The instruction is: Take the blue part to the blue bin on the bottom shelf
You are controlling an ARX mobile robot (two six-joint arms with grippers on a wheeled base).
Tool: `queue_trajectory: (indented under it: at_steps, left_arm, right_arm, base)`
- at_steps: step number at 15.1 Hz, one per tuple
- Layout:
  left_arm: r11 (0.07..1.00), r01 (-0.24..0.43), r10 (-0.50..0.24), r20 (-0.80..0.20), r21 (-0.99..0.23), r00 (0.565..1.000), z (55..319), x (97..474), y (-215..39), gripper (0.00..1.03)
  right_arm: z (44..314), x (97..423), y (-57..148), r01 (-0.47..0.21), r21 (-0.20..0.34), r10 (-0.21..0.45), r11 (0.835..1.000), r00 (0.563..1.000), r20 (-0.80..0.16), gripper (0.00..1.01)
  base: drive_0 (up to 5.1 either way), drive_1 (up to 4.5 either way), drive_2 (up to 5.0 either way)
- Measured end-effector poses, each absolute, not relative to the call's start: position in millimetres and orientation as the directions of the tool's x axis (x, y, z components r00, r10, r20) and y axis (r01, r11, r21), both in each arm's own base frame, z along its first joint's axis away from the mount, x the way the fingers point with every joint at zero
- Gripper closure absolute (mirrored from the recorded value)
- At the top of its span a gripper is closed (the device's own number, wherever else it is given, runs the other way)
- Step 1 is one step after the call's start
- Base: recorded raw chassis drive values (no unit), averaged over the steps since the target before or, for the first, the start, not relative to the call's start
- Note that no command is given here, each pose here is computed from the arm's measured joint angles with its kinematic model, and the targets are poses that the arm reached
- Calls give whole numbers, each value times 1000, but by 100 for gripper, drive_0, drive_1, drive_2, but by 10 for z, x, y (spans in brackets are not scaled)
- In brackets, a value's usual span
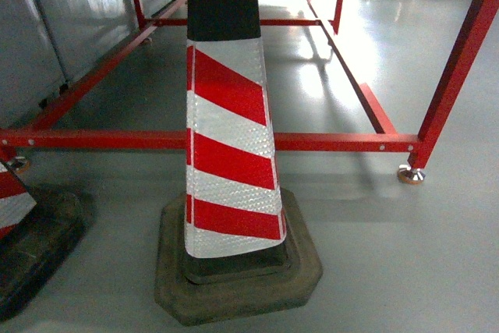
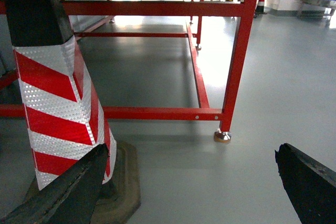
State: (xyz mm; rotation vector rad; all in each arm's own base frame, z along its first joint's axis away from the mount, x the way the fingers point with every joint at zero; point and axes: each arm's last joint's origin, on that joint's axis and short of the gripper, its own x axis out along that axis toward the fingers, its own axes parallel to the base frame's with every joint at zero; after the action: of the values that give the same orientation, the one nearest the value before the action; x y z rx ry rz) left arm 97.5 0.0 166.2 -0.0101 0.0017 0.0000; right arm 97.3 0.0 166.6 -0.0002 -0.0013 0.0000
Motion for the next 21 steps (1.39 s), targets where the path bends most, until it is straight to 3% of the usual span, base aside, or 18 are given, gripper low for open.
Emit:
queue_trajectory:
  at_steps: [21]
  left_arm:
    - [1000, 0, 0, -2, -10, 1000, 1662, 975, 0, 5]
  right_arm:
    - [1666, 973, 0, 0, 0, 0, 1000, 1000, 1, 3]
  base:
    - [0, 0, 0]
